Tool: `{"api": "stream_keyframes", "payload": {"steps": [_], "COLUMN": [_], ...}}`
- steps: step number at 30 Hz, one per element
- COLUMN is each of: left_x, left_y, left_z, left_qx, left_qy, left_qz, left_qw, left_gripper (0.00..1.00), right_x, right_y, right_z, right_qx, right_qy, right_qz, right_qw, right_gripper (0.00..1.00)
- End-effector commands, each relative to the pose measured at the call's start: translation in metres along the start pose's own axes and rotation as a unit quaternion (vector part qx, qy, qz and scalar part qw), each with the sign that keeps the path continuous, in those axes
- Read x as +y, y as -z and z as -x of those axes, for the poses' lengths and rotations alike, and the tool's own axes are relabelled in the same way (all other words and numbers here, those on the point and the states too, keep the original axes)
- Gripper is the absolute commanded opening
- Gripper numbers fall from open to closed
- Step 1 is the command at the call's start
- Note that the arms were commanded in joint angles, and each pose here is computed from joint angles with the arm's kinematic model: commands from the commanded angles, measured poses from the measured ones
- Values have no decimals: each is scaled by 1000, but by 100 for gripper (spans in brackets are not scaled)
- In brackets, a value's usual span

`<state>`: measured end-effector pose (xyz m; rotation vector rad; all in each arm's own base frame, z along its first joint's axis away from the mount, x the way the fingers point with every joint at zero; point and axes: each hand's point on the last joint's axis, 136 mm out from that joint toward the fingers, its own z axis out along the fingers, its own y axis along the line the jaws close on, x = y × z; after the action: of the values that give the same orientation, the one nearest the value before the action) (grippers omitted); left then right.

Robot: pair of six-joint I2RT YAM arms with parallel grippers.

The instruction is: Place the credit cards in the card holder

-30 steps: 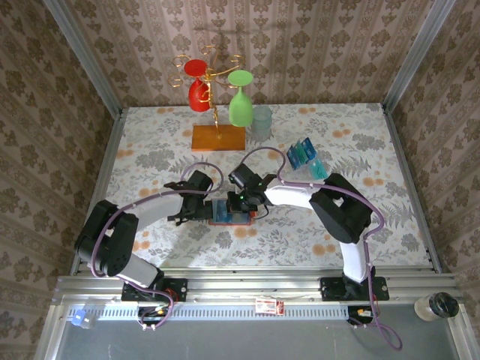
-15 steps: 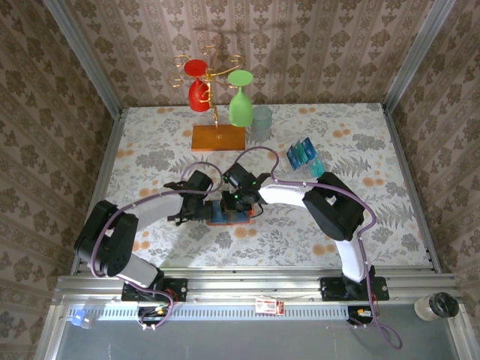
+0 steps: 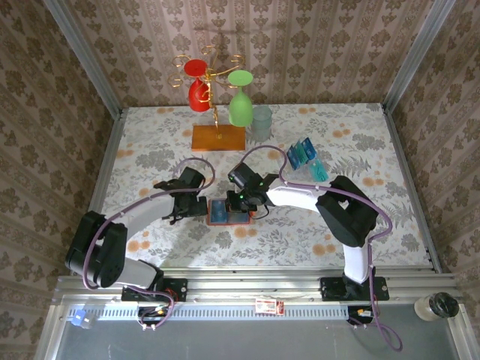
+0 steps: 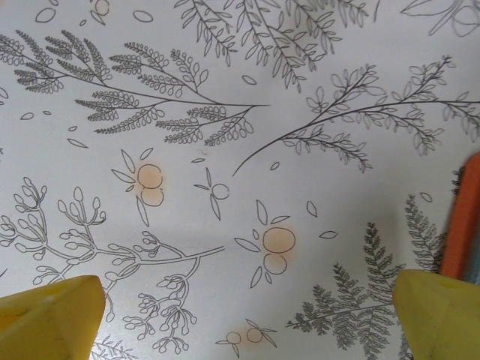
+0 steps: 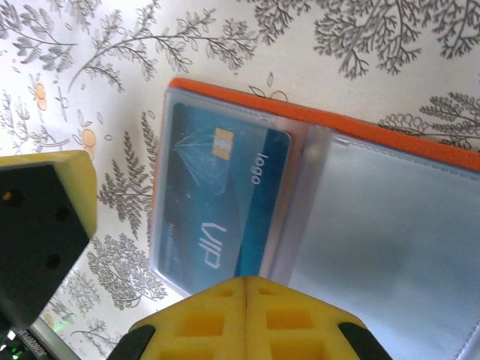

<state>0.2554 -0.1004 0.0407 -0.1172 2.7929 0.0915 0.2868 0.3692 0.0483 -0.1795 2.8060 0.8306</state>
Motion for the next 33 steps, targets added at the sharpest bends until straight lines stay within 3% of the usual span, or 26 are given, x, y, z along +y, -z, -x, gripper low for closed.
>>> {"api": "stream_keyframes", "payload": {"steps": [1,33], "left_x": [3,-19], "left_y": [-3,-30], "left_z": [-4,-21], "left_qx": [12,45], "left_qy": [-10,-39], "left_qz": [10,0], "left_qw": [1000,998], "left_gripper": [100,100], "right_x": [-5,11], "right_y": [-2,-40], "right_z": [-3,-16], "right_qx": [2,53], "right_qy": [-9,4], "right_qz": [-12,-3], "right_qw": [1000,999], "right_gripper": [5,2]}}
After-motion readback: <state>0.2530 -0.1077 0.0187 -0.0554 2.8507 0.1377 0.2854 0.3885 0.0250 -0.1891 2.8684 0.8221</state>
